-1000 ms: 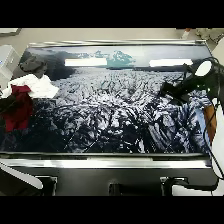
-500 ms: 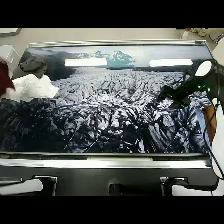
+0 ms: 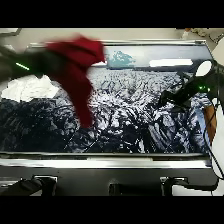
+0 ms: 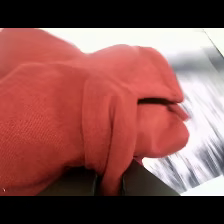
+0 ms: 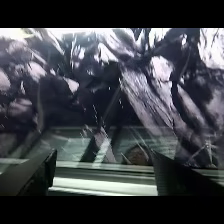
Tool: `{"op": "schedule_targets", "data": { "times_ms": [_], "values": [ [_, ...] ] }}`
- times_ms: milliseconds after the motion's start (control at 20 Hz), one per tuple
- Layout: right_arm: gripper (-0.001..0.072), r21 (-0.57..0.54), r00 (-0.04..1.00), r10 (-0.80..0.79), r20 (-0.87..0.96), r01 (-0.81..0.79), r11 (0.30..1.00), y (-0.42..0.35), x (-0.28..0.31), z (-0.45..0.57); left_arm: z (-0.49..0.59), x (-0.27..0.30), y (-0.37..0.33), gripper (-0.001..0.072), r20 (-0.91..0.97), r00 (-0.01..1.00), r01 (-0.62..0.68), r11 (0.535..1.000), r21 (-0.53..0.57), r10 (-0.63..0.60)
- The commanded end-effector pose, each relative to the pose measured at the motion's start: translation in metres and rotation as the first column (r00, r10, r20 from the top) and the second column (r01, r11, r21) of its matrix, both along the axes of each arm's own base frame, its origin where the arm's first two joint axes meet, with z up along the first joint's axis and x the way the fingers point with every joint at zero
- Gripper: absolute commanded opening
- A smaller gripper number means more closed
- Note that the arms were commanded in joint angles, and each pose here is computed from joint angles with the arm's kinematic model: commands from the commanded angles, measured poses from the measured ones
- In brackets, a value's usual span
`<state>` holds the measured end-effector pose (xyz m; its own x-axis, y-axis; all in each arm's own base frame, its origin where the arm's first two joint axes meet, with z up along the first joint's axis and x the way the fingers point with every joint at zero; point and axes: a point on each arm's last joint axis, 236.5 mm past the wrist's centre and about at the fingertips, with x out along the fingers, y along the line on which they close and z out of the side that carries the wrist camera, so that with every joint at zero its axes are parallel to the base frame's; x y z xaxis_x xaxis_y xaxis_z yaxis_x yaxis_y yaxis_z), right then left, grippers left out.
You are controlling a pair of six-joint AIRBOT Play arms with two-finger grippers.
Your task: Fold the clothes and pants, and hang the long-sleeved shirts on hangers.
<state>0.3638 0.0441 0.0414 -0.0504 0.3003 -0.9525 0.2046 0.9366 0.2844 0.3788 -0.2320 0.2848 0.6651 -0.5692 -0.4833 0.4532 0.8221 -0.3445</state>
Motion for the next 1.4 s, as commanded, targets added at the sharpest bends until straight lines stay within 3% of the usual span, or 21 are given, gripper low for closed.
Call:
{"op": "schedule_targets", "data": {
  "times_ms": [0,150,250,300,350,600,700,950,1200,1350],
  "values": [
    [0.0686,0.005,0.998,0.049,-0.032,-0.049,0.999,0.001,-0.011,0.001,-0.140,-0.053,-0.093,0.0022,-0.251,0.951,0.205,0.975,0.081,-0.179],
    [0.0685,0.006,0.998,0.054,-0.028,-0.054,0.999,0.001,-0.010,0.001,-0.271,-0.082,-0.104,0.0023,-0.492,0.855,0.296,0.933,0.204,-0.164],
    [0.0685,0.006,0.998,0.061,-0.021,-0.061,0.998,0.001,-0.009,0.001,-0.310,-0.086,-0.107,0.0035,-0.574,0.807,0.318,0.922,0.221,-0.141],
    [0.0685,0.006,0.998,0.065,-0.017,-0.065,0.998,0.001,-0.009,0.001,-0.314,-0.084,-0.112,0.0303,-0.596,0.790,0.320,0.927,0.196,-0.147],
    [0.0685,0.006,0.998,0.068,-0.011,-0.068,0.998,0.001,-0.007,0.000,-0.305,-0.077,-0.119,0.0720,-0.608,0.778,0.304,0.941,0.146,-0.157],
    [0.0687,0.026,0.996,0.079,0.044,-0.080,0.996,0.006,0.004,0.000,-0.201,0.002,-0.062,0.0716,-0.495,0.855,0.236,0.966,0.104,-0.155],
    [0.0687,0.058,0.994,0.068,0.083,-0.073,0.996,0.014,0.014,-0.004,-0.192,0.005,-0.008,0.0715,-0.567,0.819,0.194,0.973,0.126,-0.090],
    [0.0688,0.201,0.992,-0.027,0.119,0.003,0.980,0.043,0.044,-0.034,-0.251,-0.082,0.025,0.0714,-0.761,0.644,0.254,0.960,0.123,-0.073],
    [0.0709,0.330,0.999,-0.025,0.028,0.015,0.944,0.068,0.050,-0.077,-0.321,-0.180,-0.063,0.0714,-0.826,0.534,0.131,0.983,-0.132,-0.182],
    [0.0710,0.394,0.999,-0.041,-0.009,0.041,0.918,0.081,0.053,-0.088,-0.344,-0.204,-0.105,0.0713,-0.822,0.539,0.068,0.982,-0.176,-0.185]
  ]
}}
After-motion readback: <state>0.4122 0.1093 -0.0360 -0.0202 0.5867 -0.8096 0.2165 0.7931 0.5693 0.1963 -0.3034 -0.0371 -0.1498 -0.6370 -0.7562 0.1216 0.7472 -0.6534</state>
